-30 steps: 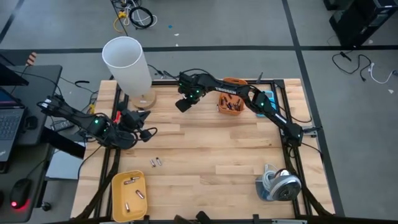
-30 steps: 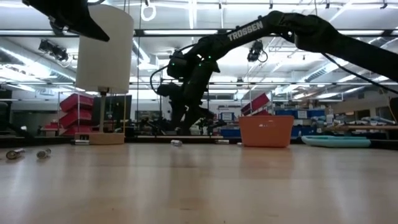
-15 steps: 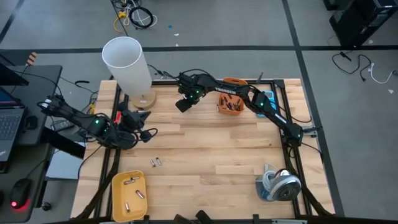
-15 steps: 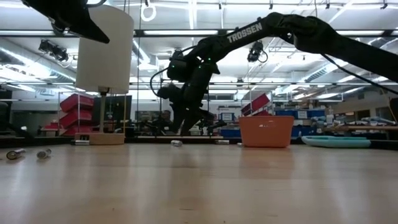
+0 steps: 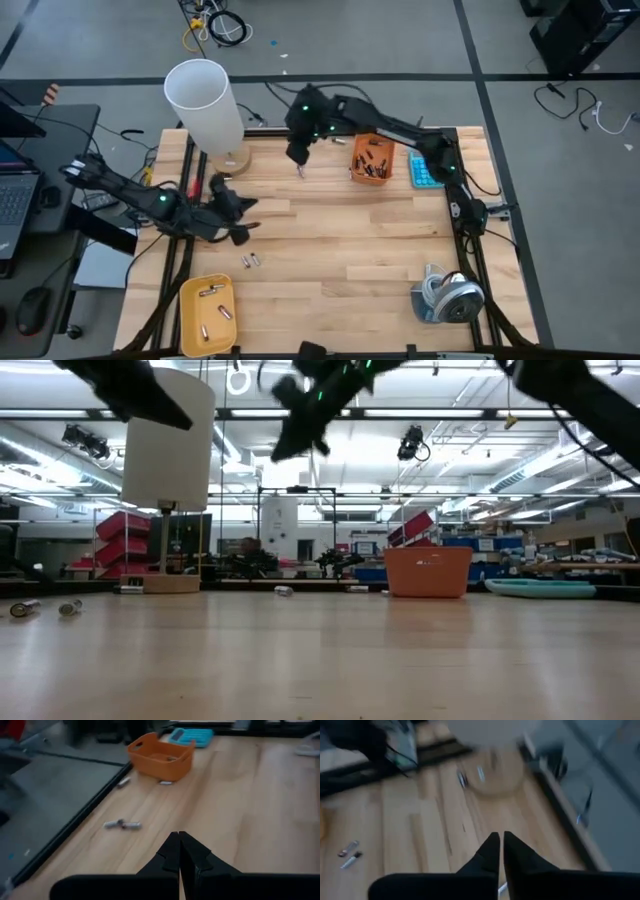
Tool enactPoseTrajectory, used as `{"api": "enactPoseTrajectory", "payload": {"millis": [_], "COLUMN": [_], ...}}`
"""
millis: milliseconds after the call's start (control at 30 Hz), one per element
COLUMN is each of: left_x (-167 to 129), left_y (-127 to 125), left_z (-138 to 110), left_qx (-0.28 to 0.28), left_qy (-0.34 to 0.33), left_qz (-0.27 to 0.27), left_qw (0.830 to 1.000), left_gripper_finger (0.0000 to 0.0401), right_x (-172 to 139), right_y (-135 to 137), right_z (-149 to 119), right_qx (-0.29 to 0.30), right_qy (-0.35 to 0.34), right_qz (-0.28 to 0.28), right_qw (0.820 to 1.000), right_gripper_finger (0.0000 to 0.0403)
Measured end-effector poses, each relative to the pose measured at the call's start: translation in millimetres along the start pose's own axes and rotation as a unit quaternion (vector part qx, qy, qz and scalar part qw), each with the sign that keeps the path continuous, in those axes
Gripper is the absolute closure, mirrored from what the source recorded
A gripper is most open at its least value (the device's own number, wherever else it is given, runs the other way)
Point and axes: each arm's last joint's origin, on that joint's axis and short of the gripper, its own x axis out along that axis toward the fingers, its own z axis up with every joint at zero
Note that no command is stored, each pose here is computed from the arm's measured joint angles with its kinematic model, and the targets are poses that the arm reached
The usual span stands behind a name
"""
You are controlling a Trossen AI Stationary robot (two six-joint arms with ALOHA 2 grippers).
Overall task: Sort batteries
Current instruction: Put the silver battery into the yellow bin
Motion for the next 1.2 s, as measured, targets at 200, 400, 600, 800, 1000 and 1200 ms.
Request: {"api": "enactPoseTrajectory", "payload": {"millis": [200,400,600,800,1000,1200], "left_x": [44,100,141,174,187,187], "left_y": [-13,1,8,10,14,15], "left_z": [9,4,3,0,-7,-7], "left_qx": [0.073,0.112,0.163,0.166,0.156,0.175], "left_qy": [0.012,0.076,0.061,0.027,0.041,0.040], "left_qz": [-0.011,-0.021,-0.036,-0.011,-0.001,0.004], "left_qw": [0.997,0.991,0.984,0.986,0.987,0.984], "left_gripper_finger": [0.0401,0.0401,0.0401,0.0401,0.0401,0.0401], "right_x": [-68,-75,-84,-78,-63,-60], "right_y": [16,19,14,4,-12,-25], "right_z": [17,-20,-77,-110,-134,-145], "right_qx": [-0.077,-0.100,-0.116,-0.077,-0.088,-0.090], "right_qy": [-0.060,-0.039,-0.112,-0.227,-0.231,-0.254], "right_qz": [0.008,0.012,0.000,-0.057,-0.080,-0.098], "right_qw": [0.995,0.994,0.987,0.969,0.966,0.958], "right_gripper_finger": [0.0392,0.0400,0.0401,0.0402,0.0402,0.0403]}}
